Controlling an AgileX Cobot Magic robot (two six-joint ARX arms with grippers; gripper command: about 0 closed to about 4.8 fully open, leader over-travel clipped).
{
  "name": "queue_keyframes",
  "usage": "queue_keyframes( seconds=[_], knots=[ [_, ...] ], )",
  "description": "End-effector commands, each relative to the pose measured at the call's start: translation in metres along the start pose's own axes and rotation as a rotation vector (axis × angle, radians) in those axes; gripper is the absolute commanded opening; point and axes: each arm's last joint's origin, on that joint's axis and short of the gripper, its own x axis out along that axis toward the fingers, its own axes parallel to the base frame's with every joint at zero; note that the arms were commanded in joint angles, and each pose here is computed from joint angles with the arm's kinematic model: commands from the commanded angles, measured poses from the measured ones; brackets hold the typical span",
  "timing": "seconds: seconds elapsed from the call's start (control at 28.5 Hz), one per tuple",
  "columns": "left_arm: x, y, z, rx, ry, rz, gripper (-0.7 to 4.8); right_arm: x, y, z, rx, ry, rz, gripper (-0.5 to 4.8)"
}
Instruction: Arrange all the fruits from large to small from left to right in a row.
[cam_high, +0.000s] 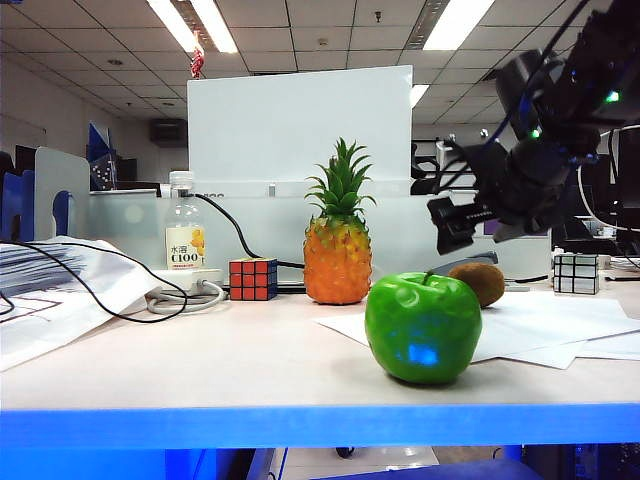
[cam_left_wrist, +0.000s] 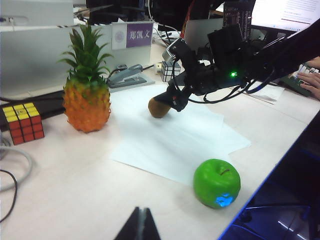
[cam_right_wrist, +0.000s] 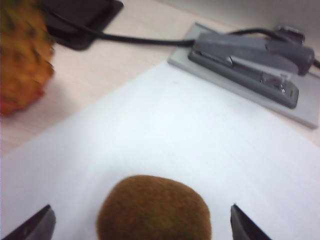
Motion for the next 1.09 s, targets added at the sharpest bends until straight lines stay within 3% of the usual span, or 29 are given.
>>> queue_keyframes(
  seconds=[0.04,0.53,0.98,1.02,1.09],
  knots=[
    [0.0,0.0,0.001,0.0,0.003,-0.004,-0.05,0.004,-0.005,0.001,0.004,-0.03,-0.017,4.79],
    [0.0,0.0,0.0,-0.005,0.008,-0.003,-0.05,0.024,-0.006,-0.022,0.018,0.02,-0.015,4.79],
    [0.0,0.0,0.0,-0.006,0.008,-0.003,-0.05,0.025,-0.007,-0.02,0.02,0.002,-0.022,4.79],
    [0.0,0.0,0.0,-0.005,0.008,-0.003,-0.05,0.025,-0.007,-0.02,0.02,0.001,-0.022,4.68],
    [0.0,0.0,0.0,-0.005,0.008,-0.003,-0.05,0.025,-0.007,-0.02,0.02,0.001,-0.022,2.36]
  ],
)
